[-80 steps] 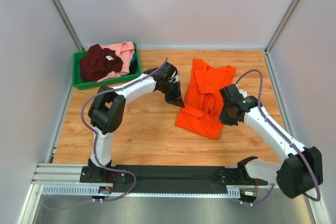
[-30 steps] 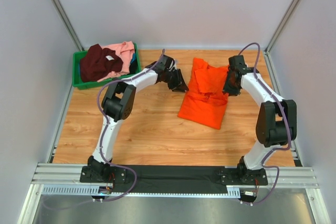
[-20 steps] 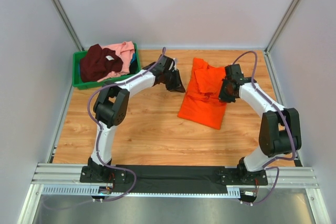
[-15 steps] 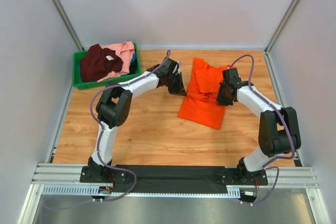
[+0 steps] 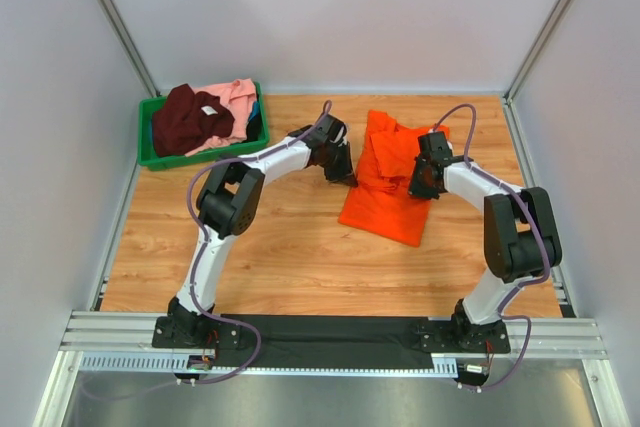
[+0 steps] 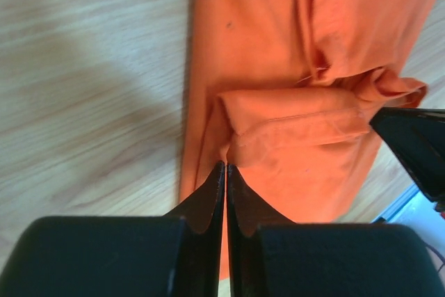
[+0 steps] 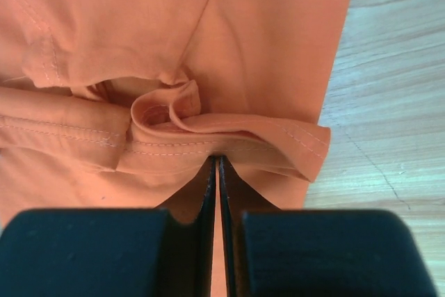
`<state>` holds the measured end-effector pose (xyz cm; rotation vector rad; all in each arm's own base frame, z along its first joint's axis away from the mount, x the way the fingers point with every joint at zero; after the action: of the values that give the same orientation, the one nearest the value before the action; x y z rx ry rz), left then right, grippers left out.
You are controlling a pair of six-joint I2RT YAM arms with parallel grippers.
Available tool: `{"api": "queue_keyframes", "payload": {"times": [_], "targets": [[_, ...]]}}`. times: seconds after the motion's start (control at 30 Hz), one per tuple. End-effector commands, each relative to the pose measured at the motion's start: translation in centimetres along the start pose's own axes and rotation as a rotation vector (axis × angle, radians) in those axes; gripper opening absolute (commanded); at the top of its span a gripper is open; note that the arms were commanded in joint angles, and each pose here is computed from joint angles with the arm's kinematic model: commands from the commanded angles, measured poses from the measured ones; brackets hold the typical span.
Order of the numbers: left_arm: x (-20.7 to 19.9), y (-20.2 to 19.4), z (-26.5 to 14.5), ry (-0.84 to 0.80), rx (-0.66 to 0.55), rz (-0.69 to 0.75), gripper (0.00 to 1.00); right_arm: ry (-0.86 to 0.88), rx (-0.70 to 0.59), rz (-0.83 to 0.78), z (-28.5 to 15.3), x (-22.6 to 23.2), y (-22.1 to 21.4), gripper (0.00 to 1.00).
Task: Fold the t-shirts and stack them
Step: Fold the tshirt
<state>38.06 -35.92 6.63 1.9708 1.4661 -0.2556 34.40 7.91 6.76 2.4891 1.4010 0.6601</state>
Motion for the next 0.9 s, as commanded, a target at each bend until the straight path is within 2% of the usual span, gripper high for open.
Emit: {"api": "queue_keyframes", "payload": {"times": [0.0,0.33,0.53,0.87], "targets": [[-2.1,2.5,-0.8,-0.058,-0.071,0.031,0.07,0.021,-0.104,0.007,-0.4,1.2,2.6,0.05],[-2.5,4.4,0.4,-0.087,-0.111,0.042,0.09,0.056,-0.137,0.010,-2.7,2.4,4.0,0.05],[-2.7,6.0,0.6,-0.106,-0.155,0.030,0.10,0.102,-0.077,0.001,-3.9,2.3,2.4,0.06],[-1.8,7.9,0.4,-0.150,-0.189,-0.015,0.11,0.117,-0.008,0.005,-2.8,1.5,-0.5,0.06]]}}
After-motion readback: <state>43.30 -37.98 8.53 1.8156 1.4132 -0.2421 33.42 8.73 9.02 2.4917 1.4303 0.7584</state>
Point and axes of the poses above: each gripper's point midway between its finger pads, its own z axis out along the fingers, its own x axis along the line the jaws close on, y = z × x, the point moved 4 cm from there along -z, back along the fingers, and after that the axes turned 14 degrees about z, right-handed, at the moved point
